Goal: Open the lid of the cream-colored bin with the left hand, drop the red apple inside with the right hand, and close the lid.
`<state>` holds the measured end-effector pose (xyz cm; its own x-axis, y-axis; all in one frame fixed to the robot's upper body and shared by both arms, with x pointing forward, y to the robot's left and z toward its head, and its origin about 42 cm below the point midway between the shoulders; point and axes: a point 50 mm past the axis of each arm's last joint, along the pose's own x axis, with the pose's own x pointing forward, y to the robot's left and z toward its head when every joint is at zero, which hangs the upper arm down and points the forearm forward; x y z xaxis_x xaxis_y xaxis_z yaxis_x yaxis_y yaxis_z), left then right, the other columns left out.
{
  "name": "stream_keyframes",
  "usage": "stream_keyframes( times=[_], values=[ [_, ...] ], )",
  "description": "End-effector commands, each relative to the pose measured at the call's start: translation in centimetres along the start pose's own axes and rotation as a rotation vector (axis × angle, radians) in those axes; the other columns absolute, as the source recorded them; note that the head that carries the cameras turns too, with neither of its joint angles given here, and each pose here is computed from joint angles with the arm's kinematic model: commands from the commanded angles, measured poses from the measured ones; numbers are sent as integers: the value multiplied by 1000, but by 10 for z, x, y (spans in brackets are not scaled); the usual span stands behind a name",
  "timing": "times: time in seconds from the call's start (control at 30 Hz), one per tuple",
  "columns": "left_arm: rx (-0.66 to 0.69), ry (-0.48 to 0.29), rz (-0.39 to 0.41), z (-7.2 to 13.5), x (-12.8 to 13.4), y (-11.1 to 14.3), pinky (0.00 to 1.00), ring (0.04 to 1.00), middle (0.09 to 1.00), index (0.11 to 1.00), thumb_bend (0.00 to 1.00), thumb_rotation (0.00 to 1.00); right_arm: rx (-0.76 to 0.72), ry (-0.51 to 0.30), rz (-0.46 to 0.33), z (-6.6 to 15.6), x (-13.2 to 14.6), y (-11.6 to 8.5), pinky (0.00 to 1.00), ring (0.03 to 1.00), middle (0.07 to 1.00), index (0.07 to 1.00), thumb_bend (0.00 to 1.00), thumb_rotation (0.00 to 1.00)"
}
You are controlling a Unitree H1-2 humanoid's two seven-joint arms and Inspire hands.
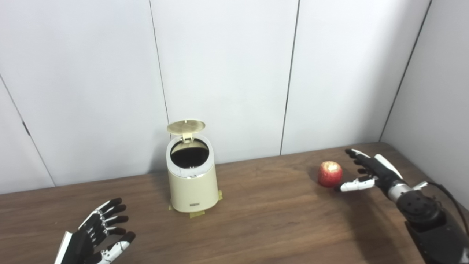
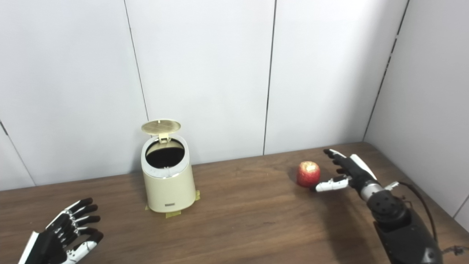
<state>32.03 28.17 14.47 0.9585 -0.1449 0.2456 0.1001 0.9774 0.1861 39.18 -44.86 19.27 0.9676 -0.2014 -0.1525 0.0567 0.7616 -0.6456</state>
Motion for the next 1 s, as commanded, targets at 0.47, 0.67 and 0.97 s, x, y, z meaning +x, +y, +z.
stream_keyframes(
  times=[0.47, 0.67, 0.97],
  values=[
    [30, -67, -7, 17, 11, 2, 620, 719, 797, 831, 609, 78, 29, -88, -60, 14, 28, 9, 873, 896, 885, 874, 826, 136],
    [32, -62, -9, 17, 10, 2, 611, 708, 793, 831, 608, 84, 18, -92, -60, 12, 34, 18, 857, 892, 887, 893, 834, 163],
    [41, -60, -16, 15, 10, 2, 620, 706, 788, 824, 613, 91, 21, -88, -46, 13, 39, 24, 848, 893, 890, 901, 821, 170]
  ],
)
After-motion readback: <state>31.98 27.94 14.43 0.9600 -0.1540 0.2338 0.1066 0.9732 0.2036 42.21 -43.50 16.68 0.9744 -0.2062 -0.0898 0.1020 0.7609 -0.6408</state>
